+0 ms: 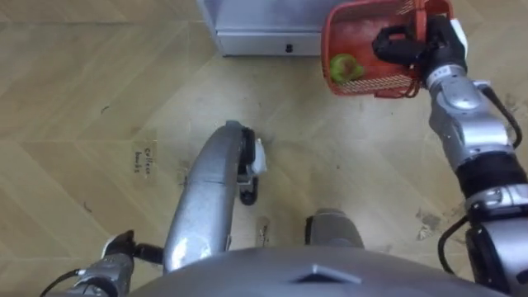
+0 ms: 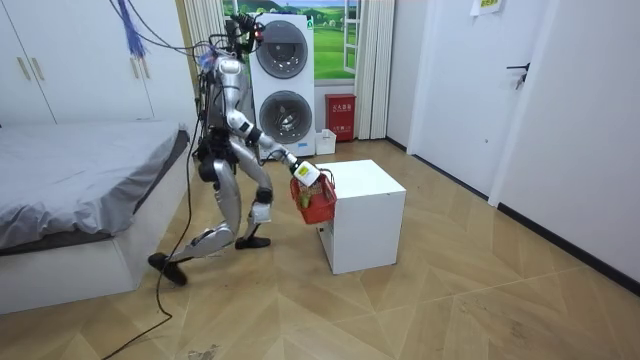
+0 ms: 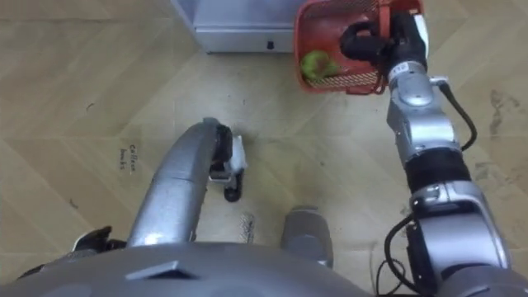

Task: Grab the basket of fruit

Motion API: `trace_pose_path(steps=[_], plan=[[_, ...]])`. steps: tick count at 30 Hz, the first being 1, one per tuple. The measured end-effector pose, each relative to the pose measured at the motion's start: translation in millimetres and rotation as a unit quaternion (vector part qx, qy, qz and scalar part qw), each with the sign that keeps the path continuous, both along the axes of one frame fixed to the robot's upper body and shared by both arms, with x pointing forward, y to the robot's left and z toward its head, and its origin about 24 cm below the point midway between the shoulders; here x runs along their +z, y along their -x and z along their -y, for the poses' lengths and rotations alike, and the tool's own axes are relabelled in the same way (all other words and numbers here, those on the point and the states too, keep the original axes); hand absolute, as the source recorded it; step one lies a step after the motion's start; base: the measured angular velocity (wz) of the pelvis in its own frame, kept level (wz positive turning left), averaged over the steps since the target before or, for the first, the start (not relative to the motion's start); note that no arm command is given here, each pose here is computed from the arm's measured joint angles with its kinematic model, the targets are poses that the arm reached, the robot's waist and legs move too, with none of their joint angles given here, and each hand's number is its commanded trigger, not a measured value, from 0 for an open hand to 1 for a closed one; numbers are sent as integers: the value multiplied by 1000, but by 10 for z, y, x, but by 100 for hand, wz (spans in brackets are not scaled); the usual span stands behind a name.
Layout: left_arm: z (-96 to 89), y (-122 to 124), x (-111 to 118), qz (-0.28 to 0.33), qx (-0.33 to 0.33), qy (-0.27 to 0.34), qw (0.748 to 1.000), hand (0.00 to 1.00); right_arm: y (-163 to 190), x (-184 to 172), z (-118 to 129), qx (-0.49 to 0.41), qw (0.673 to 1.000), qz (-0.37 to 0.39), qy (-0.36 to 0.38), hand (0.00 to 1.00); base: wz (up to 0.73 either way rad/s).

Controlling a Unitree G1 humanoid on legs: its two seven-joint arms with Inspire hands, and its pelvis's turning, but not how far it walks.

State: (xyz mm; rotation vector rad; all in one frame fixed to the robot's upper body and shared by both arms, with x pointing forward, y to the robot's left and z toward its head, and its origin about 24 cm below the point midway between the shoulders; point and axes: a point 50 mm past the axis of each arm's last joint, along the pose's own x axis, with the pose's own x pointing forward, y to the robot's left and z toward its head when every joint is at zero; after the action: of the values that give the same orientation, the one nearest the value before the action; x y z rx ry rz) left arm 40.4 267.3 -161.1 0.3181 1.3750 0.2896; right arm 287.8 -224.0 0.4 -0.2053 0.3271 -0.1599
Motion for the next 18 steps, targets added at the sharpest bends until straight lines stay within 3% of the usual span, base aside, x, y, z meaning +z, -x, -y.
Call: trace_pose_path(steps=[4, 11, 18], plan=[[3, 125, -8, -9, -5, -10, 1000, 0, 112, 11, -13, -1, 1000, 10, -6, 100, -32], [13, 44, 13, 25, 24, -17, 999, 0, 151, 407, -151, 31, 993, 104, -46, 100, 19], [61, 188, 6, 21, 42, -8, 999, 0, 197, 790, -315, 64, 974, 183, -120, 100, 10]])
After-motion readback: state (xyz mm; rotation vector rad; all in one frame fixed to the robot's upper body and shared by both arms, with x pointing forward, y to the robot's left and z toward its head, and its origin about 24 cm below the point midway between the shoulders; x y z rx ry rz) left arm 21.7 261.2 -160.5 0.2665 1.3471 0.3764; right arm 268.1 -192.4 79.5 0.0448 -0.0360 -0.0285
